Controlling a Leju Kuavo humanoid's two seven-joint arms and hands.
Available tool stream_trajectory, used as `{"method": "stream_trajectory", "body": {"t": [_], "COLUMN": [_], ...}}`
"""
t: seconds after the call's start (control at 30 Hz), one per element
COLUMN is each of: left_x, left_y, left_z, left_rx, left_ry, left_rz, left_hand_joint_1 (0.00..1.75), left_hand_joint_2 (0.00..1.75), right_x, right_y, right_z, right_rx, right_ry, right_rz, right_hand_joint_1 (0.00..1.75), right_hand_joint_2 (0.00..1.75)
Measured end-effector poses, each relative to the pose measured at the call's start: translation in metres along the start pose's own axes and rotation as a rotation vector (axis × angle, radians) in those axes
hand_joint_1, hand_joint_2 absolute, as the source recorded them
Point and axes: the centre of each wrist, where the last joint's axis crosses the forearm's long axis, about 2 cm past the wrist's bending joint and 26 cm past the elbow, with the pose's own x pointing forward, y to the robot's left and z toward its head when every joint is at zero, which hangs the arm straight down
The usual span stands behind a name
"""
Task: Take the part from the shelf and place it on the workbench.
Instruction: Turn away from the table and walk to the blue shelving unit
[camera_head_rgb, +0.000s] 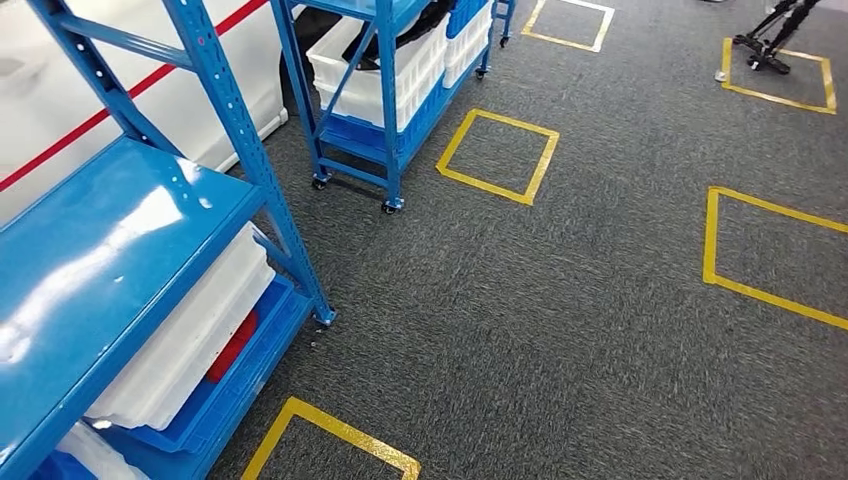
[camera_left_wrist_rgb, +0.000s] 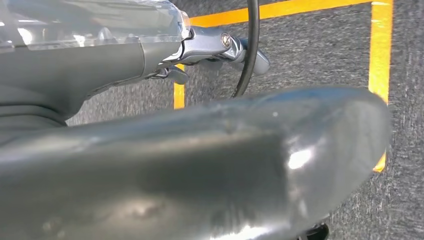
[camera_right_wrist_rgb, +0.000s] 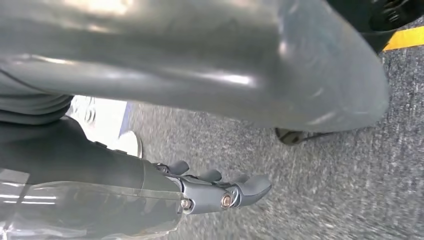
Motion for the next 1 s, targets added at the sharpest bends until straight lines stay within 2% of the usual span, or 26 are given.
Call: {"method": "stream_trajectory", "body": {"t": [1.0], "left_x": [-0.0013], "left_y": [0.0006], "left_z": [-0.0005], "left_rx": [0.008], "left_ry": [0.005], "left_rz": [0.005], "left_hand_joint_1": [0.0], "left_hand_joint_2": [0.0], "right_x": [-0.0002], "right_y": [0.001], "right_z": [0.0001], "right_rx": [0.01], "right_ry": [0.0], "right_rz": [0.027], "right_hand_joint_1": [0.0], "right_hand_joint_2": [0.0]}}
